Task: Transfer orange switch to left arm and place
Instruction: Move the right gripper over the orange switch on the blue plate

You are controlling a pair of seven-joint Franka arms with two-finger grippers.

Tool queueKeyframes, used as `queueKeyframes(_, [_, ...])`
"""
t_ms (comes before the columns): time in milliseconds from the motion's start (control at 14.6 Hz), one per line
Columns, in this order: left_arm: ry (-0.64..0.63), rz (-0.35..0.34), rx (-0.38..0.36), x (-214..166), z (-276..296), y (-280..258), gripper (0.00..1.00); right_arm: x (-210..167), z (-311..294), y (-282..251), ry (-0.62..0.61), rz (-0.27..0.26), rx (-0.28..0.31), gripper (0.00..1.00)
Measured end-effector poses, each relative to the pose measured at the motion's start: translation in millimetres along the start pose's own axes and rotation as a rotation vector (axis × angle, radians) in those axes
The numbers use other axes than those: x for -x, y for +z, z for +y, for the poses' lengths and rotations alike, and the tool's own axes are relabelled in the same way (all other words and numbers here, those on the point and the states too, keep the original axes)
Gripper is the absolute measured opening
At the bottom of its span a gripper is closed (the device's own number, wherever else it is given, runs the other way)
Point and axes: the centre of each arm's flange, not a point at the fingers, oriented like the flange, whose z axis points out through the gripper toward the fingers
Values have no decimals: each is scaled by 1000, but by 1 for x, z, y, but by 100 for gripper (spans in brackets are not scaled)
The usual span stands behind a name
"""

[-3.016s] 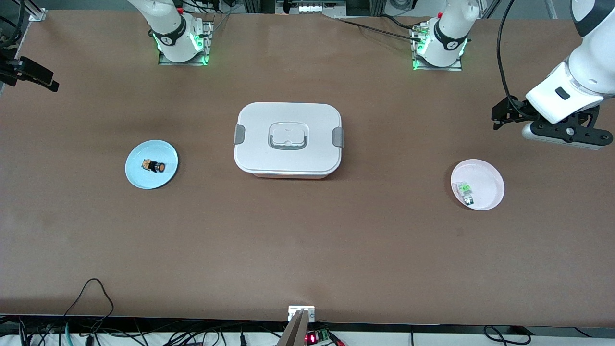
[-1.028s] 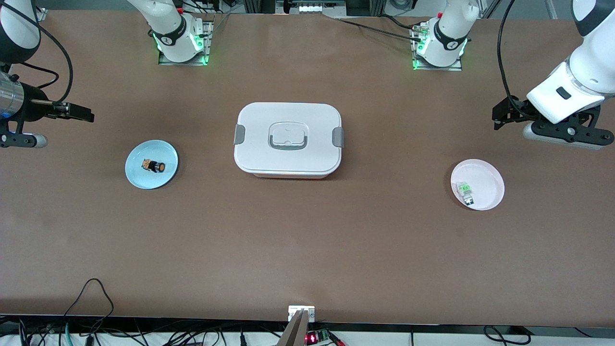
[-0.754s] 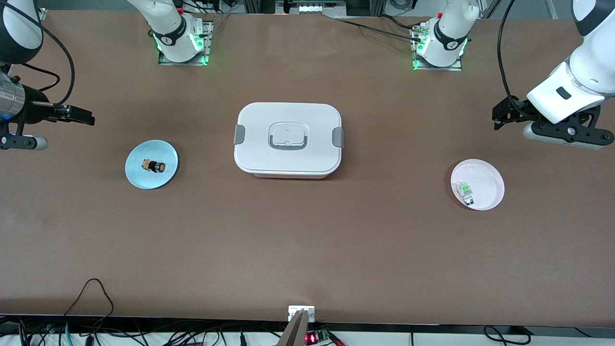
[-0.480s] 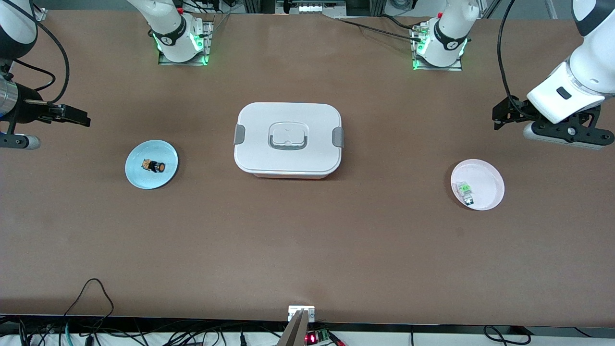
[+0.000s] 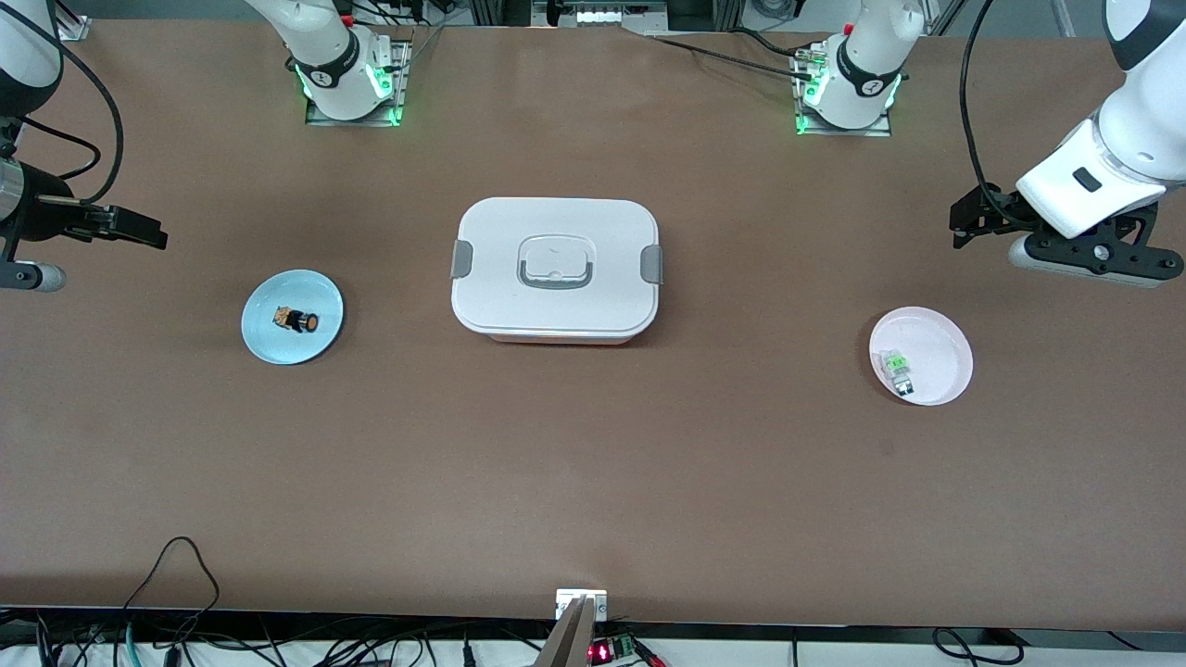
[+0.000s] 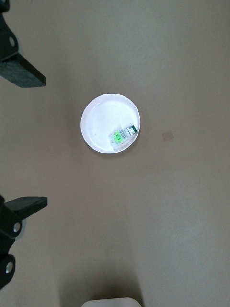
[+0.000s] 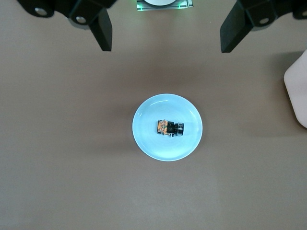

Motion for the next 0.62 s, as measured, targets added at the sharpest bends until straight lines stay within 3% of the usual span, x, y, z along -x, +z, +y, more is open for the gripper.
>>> queueKeyframes(274, [-3,-1,0,0,-1,0,100,-9,-4,11,-6,-10,1,100])
queueKeyframes(617, [-7,-2,0,0,-4,0,100,-47,-4,59,-5,-16,5,100])
